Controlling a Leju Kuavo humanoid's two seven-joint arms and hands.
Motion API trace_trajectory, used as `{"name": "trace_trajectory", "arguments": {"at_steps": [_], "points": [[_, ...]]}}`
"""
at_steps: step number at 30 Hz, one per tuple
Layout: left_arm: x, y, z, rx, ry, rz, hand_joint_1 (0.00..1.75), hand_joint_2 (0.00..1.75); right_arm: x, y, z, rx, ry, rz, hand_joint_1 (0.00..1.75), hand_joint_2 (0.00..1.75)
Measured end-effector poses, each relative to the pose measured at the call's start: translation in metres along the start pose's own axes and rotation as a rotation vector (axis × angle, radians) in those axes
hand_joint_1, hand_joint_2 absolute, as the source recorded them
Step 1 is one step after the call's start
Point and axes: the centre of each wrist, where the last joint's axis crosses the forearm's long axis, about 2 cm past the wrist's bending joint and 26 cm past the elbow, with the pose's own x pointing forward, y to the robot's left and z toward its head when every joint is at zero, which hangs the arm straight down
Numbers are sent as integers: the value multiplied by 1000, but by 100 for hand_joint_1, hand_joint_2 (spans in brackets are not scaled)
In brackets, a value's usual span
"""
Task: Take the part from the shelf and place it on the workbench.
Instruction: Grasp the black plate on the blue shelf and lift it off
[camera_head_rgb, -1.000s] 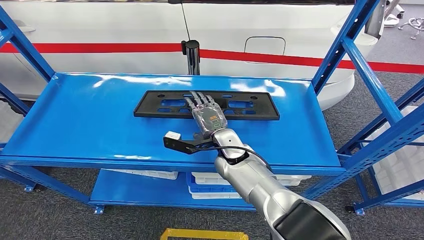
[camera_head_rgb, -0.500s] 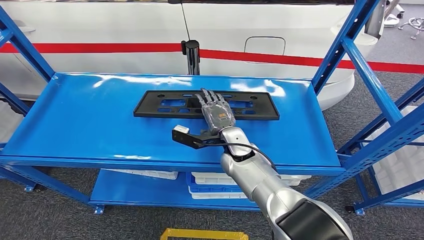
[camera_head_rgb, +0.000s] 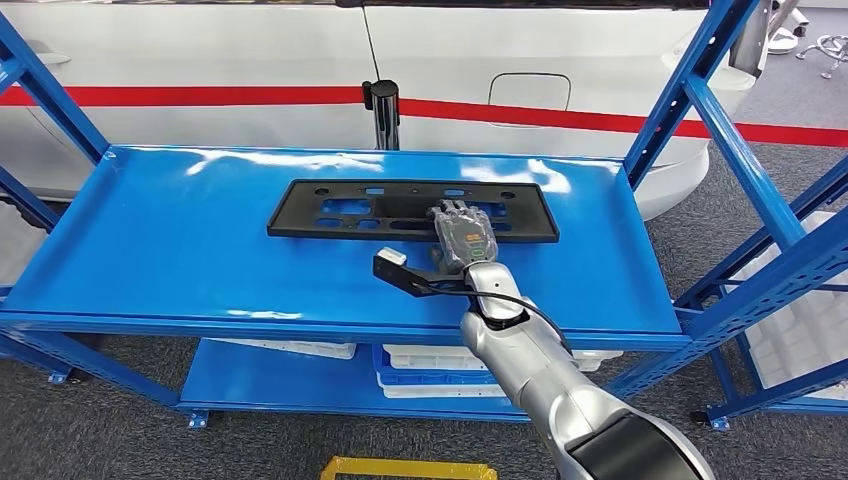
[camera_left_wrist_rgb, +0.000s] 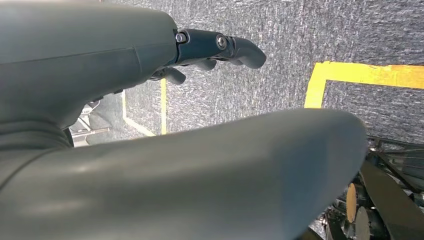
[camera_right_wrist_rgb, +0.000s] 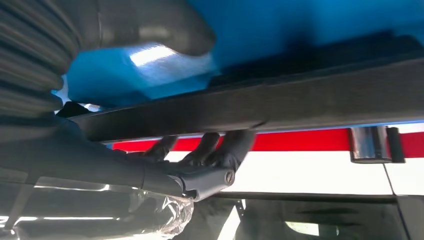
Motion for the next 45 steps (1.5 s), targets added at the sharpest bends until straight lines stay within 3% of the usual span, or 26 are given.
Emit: {"name": "trace_trajectory", "arguments": {"at_steps": [17,21,25,28,32,39,44,45], "points": [[0,0,0,0,-17,-29,0,0,-3,-3,6,-38,-23,60,175,175],[0,1,0,56,-108,-34,0,0,-4,-3,7,-56,-37,52,175,175],[0,4,0,145,-300,-2,0,0,-3,-8,13,-150,-75,28,175,175],[-1,5,0,186,-451,90,0,0,0,-25,16,-269,-113,4,175,175],[-1,5,0,221,-527,204,0,0,4,-54,20,-422,-157,-29,175,175],[-5,1,0,228,-524,382,0,0,15,-119,37,-744,-304,-170,175,175],[-7,-2,1,230,-507,417,0,0,21,-143,48,-854,-362,-188,175,175],[-7,-2,1,229,-506,421,0,44,21,-145,50,-863,-367,-189,175,175]]}}
